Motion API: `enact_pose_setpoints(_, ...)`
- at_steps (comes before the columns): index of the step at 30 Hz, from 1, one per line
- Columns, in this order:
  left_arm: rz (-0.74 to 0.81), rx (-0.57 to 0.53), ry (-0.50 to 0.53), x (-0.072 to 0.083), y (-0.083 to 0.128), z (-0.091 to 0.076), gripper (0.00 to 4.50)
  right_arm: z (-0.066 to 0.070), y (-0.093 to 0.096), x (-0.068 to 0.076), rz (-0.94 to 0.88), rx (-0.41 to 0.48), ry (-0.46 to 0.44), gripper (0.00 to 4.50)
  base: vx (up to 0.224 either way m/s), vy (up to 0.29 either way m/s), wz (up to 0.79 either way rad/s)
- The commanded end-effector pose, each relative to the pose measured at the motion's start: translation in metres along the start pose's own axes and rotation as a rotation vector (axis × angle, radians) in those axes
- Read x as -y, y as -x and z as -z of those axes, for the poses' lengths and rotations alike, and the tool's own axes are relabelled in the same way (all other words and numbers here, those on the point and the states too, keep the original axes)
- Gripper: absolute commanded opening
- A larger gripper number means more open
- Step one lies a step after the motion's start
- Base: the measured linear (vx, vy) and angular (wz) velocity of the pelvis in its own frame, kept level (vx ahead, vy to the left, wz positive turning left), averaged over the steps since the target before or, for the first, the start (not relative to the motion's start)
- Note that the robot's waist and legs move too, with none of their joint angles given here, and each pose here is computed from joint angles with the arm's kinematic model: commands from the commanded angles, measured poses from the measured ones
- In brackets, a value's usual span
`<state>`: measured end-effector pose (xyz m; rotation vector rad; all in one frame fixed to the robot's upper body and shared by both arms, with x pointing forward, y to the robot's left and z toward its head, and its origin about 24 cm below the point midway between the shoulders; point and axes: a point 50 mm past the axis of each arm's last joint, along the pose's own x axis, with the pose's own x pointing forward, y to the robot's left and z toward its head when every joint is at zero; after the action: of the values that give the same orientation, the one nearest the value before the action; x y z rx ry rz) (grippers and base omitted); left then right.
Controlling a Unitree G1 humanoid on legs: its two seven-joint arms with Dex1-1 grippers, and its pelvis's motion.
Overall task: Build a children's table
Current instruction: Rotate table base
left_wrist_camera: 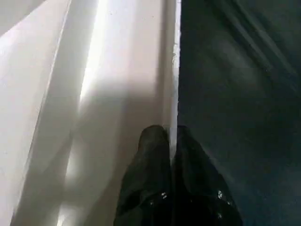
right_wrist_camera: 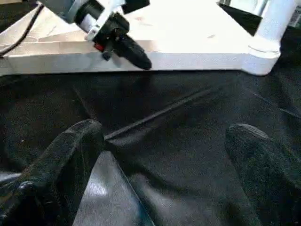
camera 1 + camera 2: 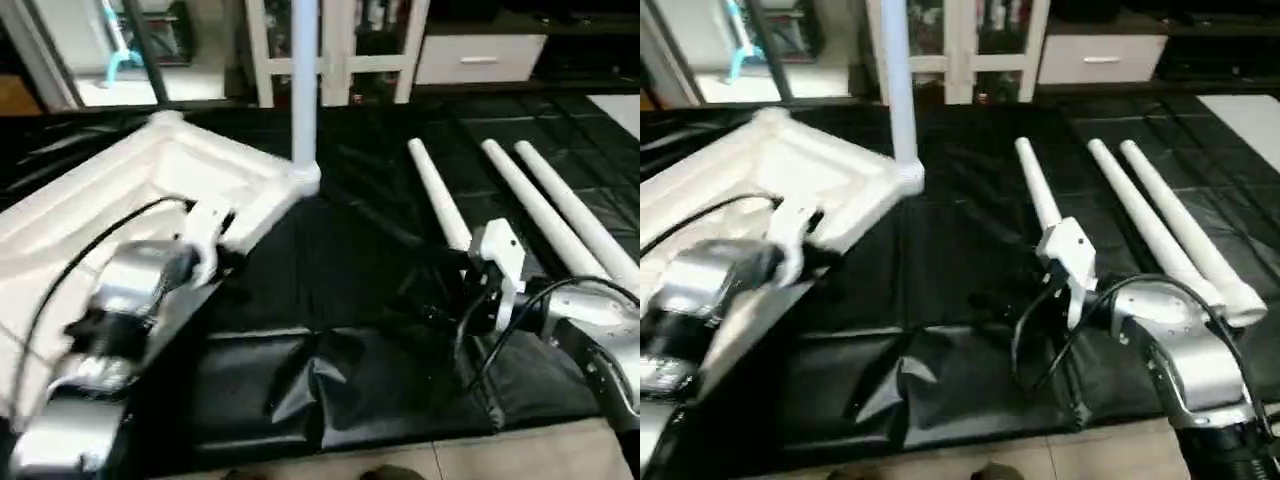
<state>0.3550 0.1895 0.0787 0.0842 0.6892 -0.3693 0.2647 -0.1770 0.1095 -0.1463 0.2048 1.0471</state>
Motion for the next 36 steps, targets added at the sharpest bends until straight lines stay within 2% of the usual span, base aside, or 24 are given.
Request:
enact_pose_setpoints(1, -0.022, 0.167, 0.071, 0.0, 0.002, -0.026, 0.03, -0.001, 0.001, 0.002, 0.02, -0.005, 0.023, 4.5, 0.0, 0.0, 0.0)
enact_pose_setpoints(4, 0.03, 0.241, -0.054, 0.01, 0.0, -0.037, 0.03, 0.0, 0.001, 0.002, 0.03, -0.009, 0.028, 4.5, 0.0, 0.0, 0.0)
enact_pose_setpoints(8, 0.137, 0.286, -0.226, 0.023, 0.004, -0.042, 0.03, 0.001, 0.002, 0.001, 0.037, -0.017, 0.034, 4.5, 0.0, 0.0, 0.0)
enact_pose_setpoints(10, 0.159, 0.304, -0.274, 0.026, 0.006, -0.044, 0.45, 0.001, 0.002, 0.002, 0.04, -0.019, 0.035, 4.5, 0.0, 0.0, 0.0)
enact_pose_setpoints(13, 0.162, 0.307, -0.302, 0.025, 0.008, -0.047, 0.6, 0.002, 0.001, 0.001, 0.041, -0.02, 0.035, 4.5, 0.0, 0.0, 0.0)
enact_pose_setpoints(16, 0.175, 0.31, -0.363, 0.018, 0.019, -0.051, 0.97, 0.002, -0.001, 0.001, 0.041, -0.017, 0.037, 4.5, 0.0, 0.0, 0.0)
enact_pose_setpoints(19, 0.197, 0.283, -0.388, 0.008, 0.03, -0.049, 1.03, 0.002, -0.001, 0.001, 0.041, -0.015, 0.036, 4.5, 0.0, 0.0, 0.0)
enact_pose_setpoints(21, 0.199, 0.273, -0.398, 0.006, 0.033, -0.048, 1.25, 0.002, -0.001, 0.001, 0.041, -0.015, 0.036, 4.5, 0.0, 0.0, 0.0)
enact_pose_setpoints(26, 0.202, 0.103, -0.523, -0.024, 0.05, -0.026, 1.68, 0.002, -0.002, 0.003, 0.038, -0.016, 0.04, 4.5, 0.0, 0.0, 0.0)
enact_pose_setpoints(27, 0.177, 0.046, -0.549, -0.036, 0.056, -0.018, 1.77, 0.002, -0.003, 0.002, 0.033, -0.014, 0.04, 4.5, 0.0, 0.0, 0.0)
enact_pose_setpoints(28, 0.172, 0.04, -0.55, -0.038, 0.057, -0.017, 1.83, 0.001, -0.003, 0.002, 0.032, -0.013, 0.039, 4.5, 0.0, 0.0, 0.0)
enact_pose_setpoints(31, 0.13, -0.028, -0.545, -0.055, 0.063, -0.006, 1.83, 0.001, -0.005, -0.001, 0.01, -0.01, 0.035, 4.5, 0.0, 0.0, 0.0)
enact_pose_setpoints(36, 0.106, -0.058, -0.522, -0.063, 0.062, 0.003, 1.83, 0.001, -0.006, -0.003, -0.004, -0.006, 0.031, 4.5, 0.0, 0.0, 0.0)
